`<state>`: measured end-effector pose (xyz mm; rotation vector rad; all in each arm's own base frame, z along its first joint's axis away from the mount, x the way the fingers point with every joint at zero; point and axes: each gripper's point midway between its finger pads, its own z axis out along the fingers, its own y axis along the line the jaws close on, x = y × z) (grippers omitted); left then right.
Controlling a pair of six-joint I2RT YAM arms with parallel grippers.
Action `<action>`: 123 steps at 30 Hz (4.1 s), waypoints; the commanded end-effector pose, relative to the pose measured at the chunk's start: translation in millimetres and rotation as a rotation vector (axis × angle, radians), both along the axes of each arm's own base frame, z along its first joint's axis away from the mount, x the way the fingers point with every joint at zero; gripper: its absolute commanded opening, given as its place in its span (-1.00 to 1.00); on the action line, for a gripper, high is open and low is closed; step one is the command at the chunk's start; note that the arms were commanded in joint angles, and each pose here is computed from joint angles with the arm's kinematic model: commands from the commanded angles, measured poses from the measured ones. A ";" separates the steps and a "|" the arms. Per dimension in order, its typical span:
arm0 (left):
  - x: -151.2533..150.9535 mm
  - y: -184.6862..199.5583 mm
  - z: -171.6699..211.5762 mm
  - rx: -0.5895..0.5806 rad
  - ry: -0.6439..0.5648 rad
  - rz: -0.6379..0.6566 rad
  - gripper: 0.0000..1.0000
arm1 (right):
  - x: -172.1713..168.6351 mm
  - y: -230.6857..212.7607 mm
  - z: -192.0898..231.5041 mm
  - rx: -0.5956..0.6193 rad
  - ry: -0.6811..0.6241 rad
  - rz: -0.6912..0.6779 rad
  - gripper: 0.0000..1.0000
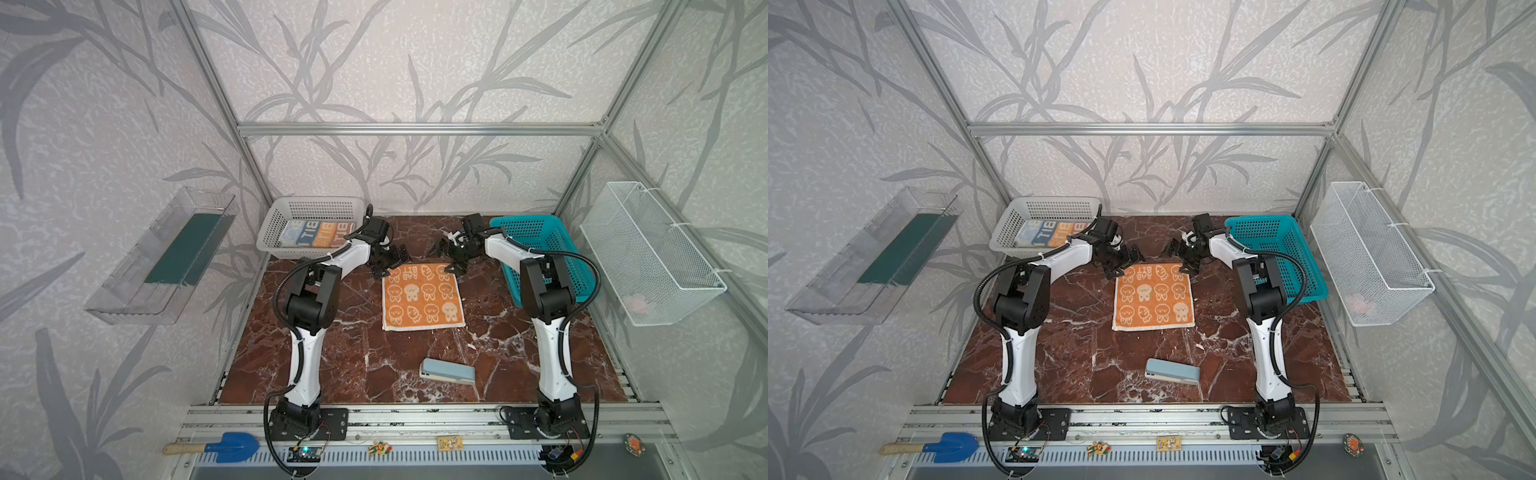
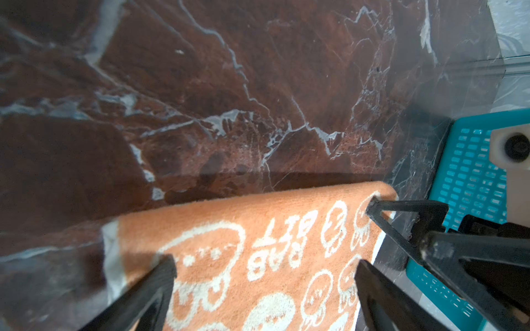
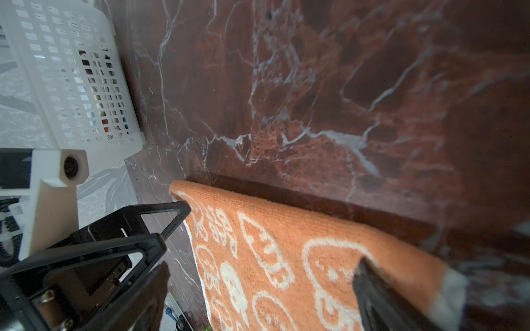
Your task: Fold and stack the towels
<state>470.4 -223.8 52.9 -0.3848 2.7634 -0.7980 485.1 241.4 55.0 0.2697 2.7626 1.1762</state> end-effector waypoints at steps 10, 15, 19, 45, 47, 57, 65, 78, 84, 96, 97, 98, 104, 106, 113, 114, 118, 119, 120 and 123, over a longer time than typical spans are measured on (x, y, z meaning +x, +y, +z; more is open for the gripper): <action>-4.2 18.8 -2.6 0.127 0.002 -0.067 0.98 | 10.2 -32.0 39.0 -0.019 -0.099 0.086 0.98; 5.3 14.9 26.3 0.163 -0.074 -0.120 0.98 | 11.2 -55.4 44.8 -0.207 -0.126 0.120 0.98; 10.5 15.9 52.7 0.247 -0.177 -0.184 0.98 | 11.1 -65.3 34.0 -0.294 -0.127 0.164 0.98; -4.8 23.3 49.3 0.437 -0.236 -0.339 0.98 | 3.6 -51.5 -38.7 -0.465 -0.064 0.348 -0.18; -6.1 23.5 44.9 0.432 -0.224 -0.348 0.99 | 3.7 -51.5 -40.6 -0.465 -0.061 0.347 -0.29; 1.3 24.4 10.5 0.369 -0.090 -0.384 0.96 | 5.9 -57.8 -44.1 -0.492 -0.052 0.342 -0.80; 13.9 32.2 -9.1 0.345 -0.039 -0.366 0.71 | 9.1 -61.2 -43.7 -0.482 -0.052 0.334 -0.91; 31.0 28.0 -22.5 0.323 -0.064 -0.365 0.37 | 8.8 -59.0 -40.7 -0.470 -0.058 0.338 -1.00; 33.8 29.2 -28.9 0.327 -0.044 -0.362 0.06 | 8.4 -60.0 -39.9 -0.471 -0.058 0.339 -1.00; 17.3 38.8 -37.2 0.357 0.003 -0.396 -0.44 | 8.7 -61.8 -38.7 -0.471 -0.055 0.332 -1.00; 14.8 40.1 -38.9 0.360 0.011 -0.398 -0.45 | 8.8 -61.7 -37.9 -0.471 -0.056 0.332 -1.00; 13.4 40.6 -40.7 0.362 0.013 -0.401 -0.49 | 8.8 -61.5 -37.8 -0.470 -0.057 0.333 -1.00; 19.6 44.6 -42.3 0.371 -0.001 -0.395 -0.79 | 10.2 -61.1 -35.4 -0.463 -0.062 0.327 -1.00; 25.2 46.3 -38.6 0.368 -0.010 -0.391 -0.94 | 11.9 -61.4 -32.3 -0.451 -0.063 0.319 -1.00; 39.4 44.4 -9.0 0.341 -0.072 -0.389 -1.00 | 17.4 -60.0 -10.7 -0.423 -0.092 0.302 -1.00; 40.8 43.6 -3.6 0.336 -0.087 -0.388 -1.00 | 17.9 -60.2 -6.2 -0.421 -0.099 0.299 -1.00; 44.9 42.1 23.9 0.329 -0.150 -0.378 -1.00 | 15.0 -58.3 11.6 -0.406 -0.116 0.293 -1.00; 45.6 41.8 30.3 0.326 -0.165 -0.374 -1.00 | 13.8 -58.5 13.9 -0.406 -0.116 0.292 -1.00; 45.6 41.5 37.2 0.324 -0.180 -0.371 -1.00 | 12.6 -58.6 17.5 -0.404 -0.119 0.291 -1.00; 42.0 41.8 50.3 0.319 -0.205 -0.366 -1.00 | 7.0 -59.8 26.7 -0.403 -0.130 0.289 -1.00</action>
